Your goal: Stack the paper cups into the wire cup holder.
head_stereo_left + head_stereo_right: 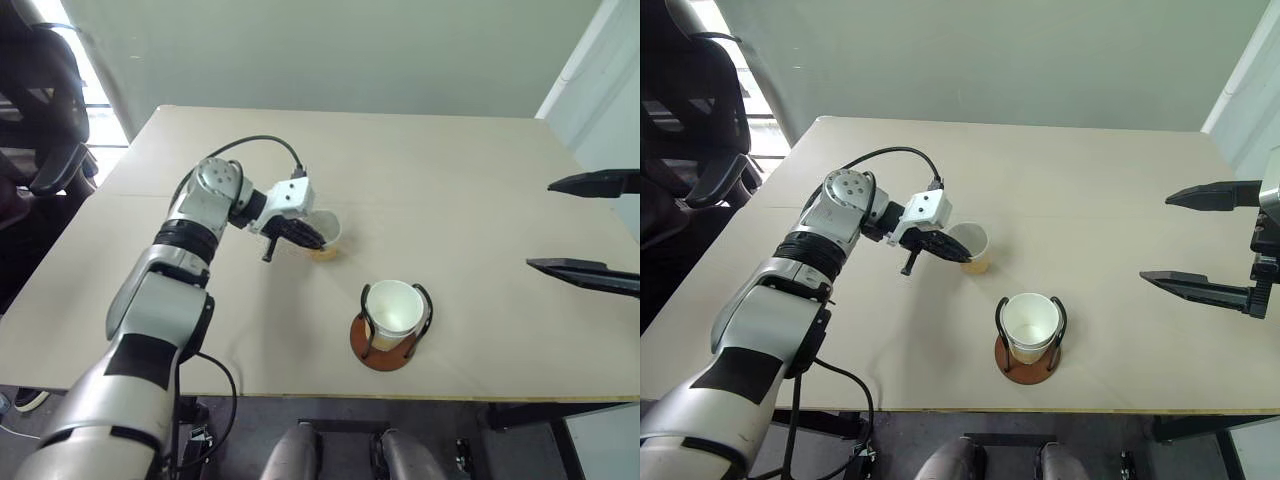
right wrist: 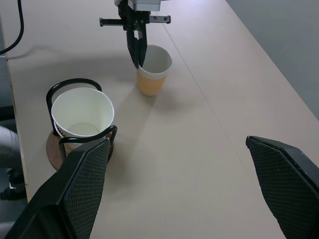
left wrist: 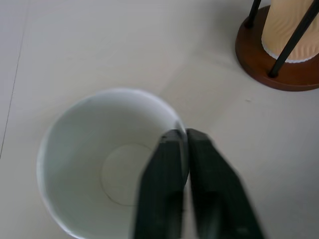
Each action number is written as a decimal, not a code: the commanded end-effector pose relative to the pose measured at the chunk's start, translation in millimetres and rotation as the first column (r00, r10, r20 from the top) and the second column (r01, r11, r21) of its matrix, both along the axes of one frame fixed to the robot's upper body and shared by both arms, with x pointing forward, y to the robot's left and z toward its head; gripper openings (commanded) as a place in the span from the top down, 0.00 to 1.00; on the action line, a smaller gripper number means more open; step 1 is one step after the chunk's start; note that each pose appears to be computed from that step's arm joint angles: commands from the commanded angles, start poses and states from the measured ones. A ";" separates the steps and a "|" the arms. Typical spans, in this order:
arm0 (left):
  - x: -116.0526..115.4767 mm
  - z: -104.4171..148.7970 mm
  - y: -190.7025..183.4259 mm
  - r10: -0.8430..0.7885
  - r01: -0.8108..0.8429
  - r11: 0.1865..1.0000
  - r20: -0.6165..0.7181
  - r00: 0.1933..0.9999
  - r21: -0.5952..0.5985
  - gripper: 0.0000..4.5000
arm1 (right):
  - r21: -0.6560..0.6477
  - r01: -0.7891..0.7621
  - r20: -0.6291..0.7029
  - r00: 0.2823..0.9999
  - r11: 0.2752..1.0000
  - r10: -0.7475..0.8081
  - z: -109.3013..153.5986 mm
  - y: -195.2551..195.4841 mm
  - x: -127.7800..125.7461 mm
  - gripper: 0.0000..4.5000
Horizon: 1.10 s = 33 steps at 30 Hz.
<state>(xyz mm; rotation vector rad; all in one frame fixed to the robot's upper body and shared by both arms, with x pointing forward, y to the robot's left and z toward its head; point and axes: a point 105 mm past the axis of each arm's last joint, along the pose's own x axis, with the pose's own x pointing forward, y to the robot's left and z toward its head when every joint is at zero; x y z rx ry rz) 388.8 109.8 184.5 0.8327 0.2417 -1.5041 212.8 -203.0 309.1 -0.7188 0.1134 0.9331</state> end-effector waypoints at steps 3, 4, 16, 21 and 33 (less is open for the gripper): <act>2.1 1.1 5.0 0.014 -0.014 1.000 0.026 1.000 0.012 1.00 | -0.013 -0.004 0.050 0.999 1.000 0.004 10.2 0.0 -3.5 0.00; 2.5 0.6 6.4 0.018 -0.019 1.000 0.031 0.999 0.017 1.00 | -0.014 -0.004 0.050 0.999 1.000 0.004 10.2 -0.1 -3.0 0.00; 2.7 40.8 13.3 0.011 -0.006 0.999 0.103 0.995 -0.044 1.00 | -0.015 -0.020 0.054 0.998 1.000 0.021 10.3 0.6 1.9 0.00; -5.8 89.7 2.7 -0.044 0.066 0.992 0.195 0.980 -0.108 1.00 | -0.005 -0.032 0.059 0.998 0.999 0.032 13.5 0.9 1.4 0.00; -139.5 147.2 -46.8 -0.586 0.587 0.790 0.065 0.808 -0.175 1.00 | 0.093 -0.185 0.012 0.983 0.978 0.184 28.8 9.2 -55.0 0.00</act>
